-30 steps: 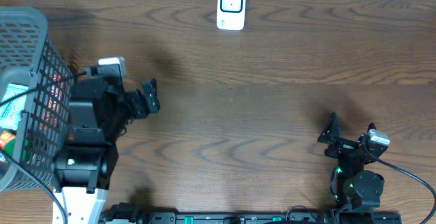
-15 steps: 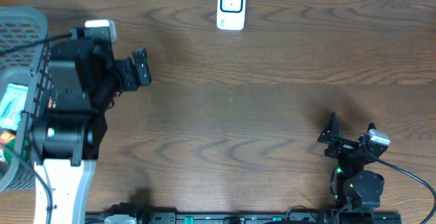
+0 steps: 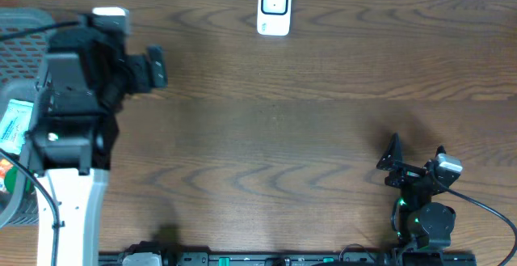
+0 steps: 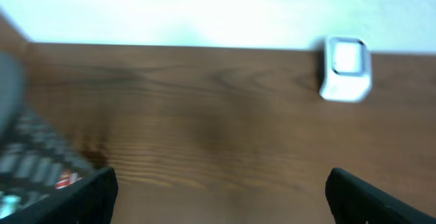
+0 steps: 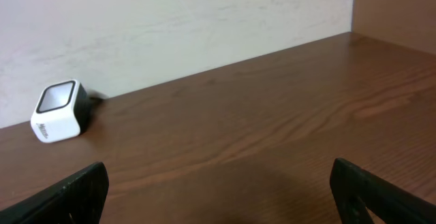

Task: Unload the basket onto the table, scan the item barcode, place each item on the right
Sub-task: 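Move the left gripper over the grey basket and lower inside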

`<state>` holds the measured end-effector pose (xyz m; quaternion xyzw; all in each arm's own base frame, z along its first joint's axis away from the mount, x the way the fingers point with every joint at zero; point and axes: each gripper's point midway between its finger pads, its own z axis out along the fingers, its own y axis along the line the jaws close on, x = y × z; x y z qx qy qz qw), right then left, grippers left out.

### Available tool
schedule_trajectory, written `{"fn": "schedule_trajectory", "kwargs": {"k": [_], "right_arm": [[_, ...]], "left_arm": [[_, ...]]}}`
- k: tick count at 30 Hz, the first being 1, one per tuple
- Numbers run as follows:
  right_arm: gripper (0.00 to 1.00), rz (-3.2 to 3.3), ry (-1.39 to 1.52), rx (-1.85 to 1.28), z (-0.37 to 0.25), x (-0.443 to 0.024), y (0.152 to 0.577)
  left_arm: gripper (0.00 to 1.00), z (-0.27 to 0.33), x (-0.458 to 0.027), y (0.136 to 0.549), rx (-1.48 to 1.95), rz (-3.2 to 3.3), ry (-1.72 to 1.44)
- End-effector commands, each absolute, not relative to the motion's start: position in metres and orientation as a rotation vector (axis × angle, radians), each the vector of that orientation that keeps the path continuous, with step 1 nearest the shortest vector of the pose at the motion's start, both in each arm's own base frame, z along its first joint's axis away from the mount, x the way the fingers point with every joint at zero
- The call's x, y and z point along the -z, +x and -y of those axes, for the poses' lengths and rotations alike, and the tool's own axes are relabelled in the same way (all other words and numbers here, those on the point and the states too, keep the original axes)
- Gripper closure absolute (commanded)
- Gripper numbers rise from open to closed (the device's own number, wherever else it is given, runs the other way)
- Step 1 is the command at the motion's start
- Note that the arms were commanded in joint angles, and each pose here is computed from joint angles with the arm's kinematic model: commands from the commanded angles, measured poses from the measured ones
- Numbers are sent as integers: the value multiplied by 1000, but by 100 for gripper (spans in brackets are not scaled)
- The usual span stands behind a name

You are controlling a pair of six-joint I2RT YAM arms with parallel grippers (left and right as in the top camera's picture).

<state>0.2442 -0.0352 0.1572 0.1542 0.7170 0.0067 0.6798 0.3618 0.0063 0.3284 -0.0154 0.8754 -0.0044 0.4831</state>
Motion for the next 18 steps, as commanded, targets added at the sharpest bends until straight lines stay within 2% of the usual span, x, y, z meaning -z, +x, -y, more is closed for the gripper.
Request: {"fn": "schedule_trajectory", "kwargs": {"k": [1,6,12,18], "right_arm": [[1,-1619,336,-9,34,-155,244],[1,-1618,336,-9,34,-155,244],[1,-1619,336,-9,34,-155,244],[1,-1619,336,-9,34,-155,244]], "left_arm": [[2,-50,-342,371,-30,-2099,-240],[2,-116,-337,366,-13,-2063,-559],[2,-194,-334,330,-70,-1947,-914],[2,-238,-335,295,-152,-1875,-1065]]}}
